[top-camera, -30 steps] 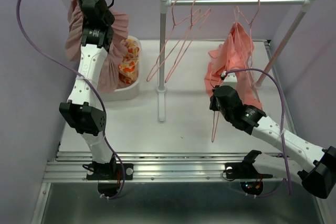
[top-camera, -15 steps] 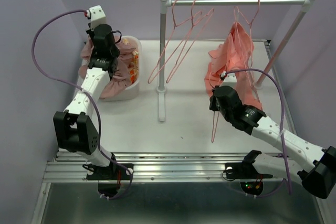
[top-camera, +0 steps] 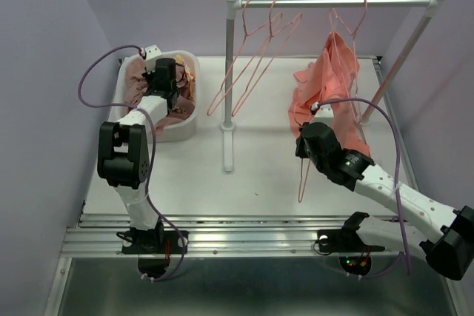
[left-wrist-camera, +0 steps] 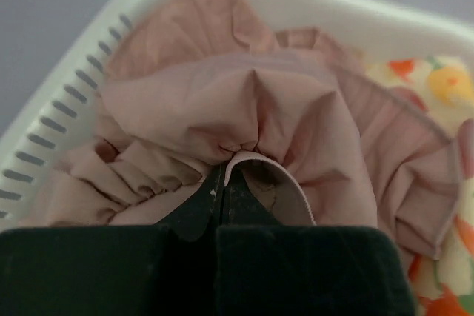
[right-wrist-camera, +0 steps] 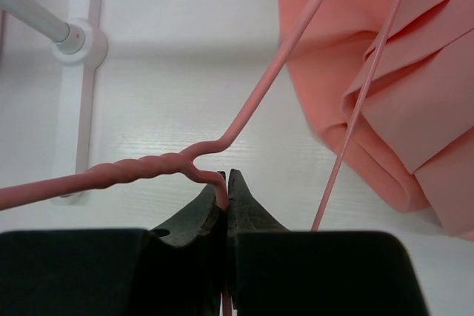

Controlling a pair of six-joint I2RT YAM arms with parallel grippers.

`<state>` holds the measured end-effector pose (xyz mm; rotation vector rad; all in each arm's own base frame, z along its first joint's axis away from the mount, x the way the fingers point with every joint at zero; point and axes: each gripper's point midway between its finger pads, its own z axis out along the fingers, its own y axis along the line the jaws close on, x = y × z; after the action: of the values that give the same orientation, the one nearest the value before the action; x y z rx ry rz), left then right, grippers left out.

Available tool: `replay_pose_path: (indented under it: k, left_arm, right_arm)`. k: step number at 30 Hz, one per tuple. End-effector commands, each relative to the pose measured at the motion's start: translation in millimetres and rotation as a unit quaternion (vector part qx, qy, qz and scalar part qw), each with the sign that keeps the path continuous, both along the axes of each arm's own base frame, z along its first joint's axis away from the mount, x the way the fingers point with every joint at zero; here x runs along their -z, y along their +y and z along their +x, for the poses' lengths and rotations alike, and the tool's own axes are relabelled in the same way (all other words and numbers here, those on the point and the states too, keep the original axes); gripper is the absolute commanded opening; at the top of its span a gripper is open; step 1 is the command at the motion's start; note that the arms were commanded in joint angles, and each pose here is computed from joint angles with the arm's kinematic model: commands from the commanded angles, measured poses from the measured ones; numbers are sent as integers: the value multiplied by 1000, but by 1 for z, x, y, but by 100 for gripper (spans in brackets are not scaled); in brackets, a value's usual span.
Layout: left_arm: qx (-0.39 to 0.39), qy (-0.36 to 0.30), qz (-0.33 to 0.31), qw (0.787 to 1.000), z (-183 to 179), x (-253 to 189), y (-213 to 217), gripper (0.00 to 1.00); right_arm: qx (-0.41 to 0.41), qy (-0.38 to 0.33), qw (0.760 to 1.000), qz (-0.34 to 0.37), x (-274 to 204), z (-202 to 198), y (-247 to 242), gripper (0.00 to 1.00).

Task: Remove the skirt from the hanger

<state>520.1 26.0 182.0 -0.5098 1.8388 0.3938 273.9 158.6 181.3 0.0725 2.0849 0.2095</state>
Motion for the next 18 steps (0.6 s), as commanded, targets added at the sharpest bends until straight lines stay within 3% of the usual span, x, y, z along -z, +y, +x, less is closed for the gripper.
replay_pose_path:
  k: [1, 4, 8, 9, 10, 11, 12, 13, 16, 18]
  left_arm:
    - [-23, 9, -41, 999, -4, 23, 3, 0]
    - [-29, 41, -52, 997, -6, 47, 5, 0]
    - [-17, 52, -67, 996, -12, 45, 0, 0]
    - [-12, 51, -74, 996, -12, 42, -3, 4]
    - [-9, 45, -81, 996, -15, 34, -4, 18]
    - [-3, 45, -87, 995, -18, 32, -7, 24]
    - [-1, 35, -93, 995, -21, 21, -8, 37]
    - [2, 36, -95, 995, -21, 22, -9, 37]
    - [14, 12, -104, 994, -30, -7, -12, 55]
    - [22, 6, -110, 994, -34, -18, -14, 59]
  right_arm:
    - [9, 1, 1000, 11, 5, 1, -1, 1]
    - [7, 1, 1000, 15, 4, -1, -1, 1]
    - [-9, -5, 1000, 19, -2, -3, 2, 1]
    - [-17, -5, 1000, 24, -4, -4, 4, 1]
    - [-22, -9, 999, 27, -8, -5, 4, 1]
    - [-28, -13, 999, 26, -11, -6, 5, 1]
    - [-40, -13, 999, 29, -13, -8, 8, 1]
    - [-48, -16, 998, 31, -16, -9, 9, 1]
    - [-75, -25, 996, 41, -30, -15, 14, 1]
    - [-87, -32, 995, 45, -41, -19, 15, 1]
